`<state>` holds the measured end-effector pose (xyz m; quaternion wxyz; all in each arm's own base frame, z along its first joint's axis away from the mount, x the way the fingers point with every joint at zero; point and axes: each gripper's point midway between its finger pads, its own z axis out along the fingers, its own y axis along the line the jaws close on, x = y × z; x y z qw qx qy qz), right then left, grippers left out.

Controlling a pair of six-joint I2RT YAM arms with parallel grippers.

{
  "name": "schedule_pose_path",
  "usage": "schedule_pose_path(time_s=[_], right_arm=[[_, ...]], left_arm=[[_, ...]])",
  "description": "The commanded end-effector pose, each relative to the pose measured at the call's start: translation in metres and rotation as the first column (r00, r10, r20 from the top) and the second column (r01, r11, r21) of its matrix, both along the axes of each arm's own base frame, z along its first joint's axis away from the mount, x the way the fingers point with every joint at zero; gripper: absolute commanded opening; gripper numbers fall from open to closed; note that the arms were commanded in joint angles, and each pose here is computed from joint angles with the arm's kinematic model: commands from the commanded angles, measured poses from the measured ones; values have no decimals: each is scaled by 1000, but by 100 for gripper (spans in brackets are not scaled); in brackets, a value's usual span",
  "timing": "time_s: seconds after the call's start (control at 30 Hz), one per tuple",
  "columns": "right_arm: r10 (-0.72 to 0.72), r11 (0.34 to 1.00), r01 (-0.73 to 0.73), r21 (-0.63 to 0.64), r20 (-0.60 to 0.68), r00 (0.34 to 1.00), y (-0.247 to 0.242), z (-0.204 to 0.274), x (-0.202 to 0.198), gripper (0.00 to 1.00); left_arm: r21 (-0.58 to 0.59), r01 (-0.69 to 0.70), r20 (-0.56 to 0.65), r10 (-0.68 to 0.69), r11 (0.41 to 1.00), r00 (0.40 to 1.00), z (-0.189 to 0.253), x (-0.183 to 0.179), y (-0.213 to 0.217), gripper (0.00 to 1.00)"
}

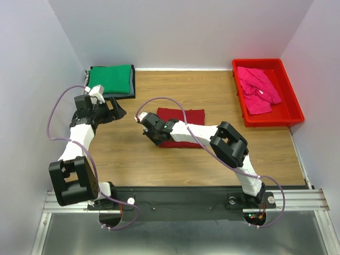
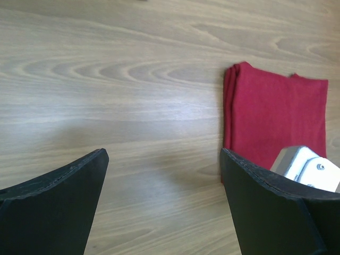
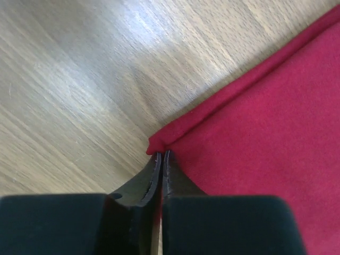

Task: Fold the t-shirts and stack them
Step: Fold the tshirt

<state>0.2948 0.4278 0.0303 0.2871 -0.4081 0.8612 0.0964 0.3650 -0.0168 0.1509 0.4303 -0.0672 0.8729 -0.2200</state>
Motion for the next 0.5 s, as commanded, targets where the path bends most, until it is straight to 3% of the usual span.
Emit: schedule_pose_path(time_s=[0.0, 0.2, 0.47], right_arm=[[7, 979, -36, -199, -145, 989, -43, -72, -32, 1], [63, 997, -69, -37, -134, 989, -20, -10, -19, 1], [76, 988, -61, 139, -106, 992, -14, 61, 5, 0]], left_arm=[[-50, 13, -8, -14, 999, 1000, -9, 6, -20, 99], [-224, 120, -59, -136, 967, 989, -29, -5, -65, 99], [-410, 112, -108, -170, 905, 979, -52, -12, -100, 99]])
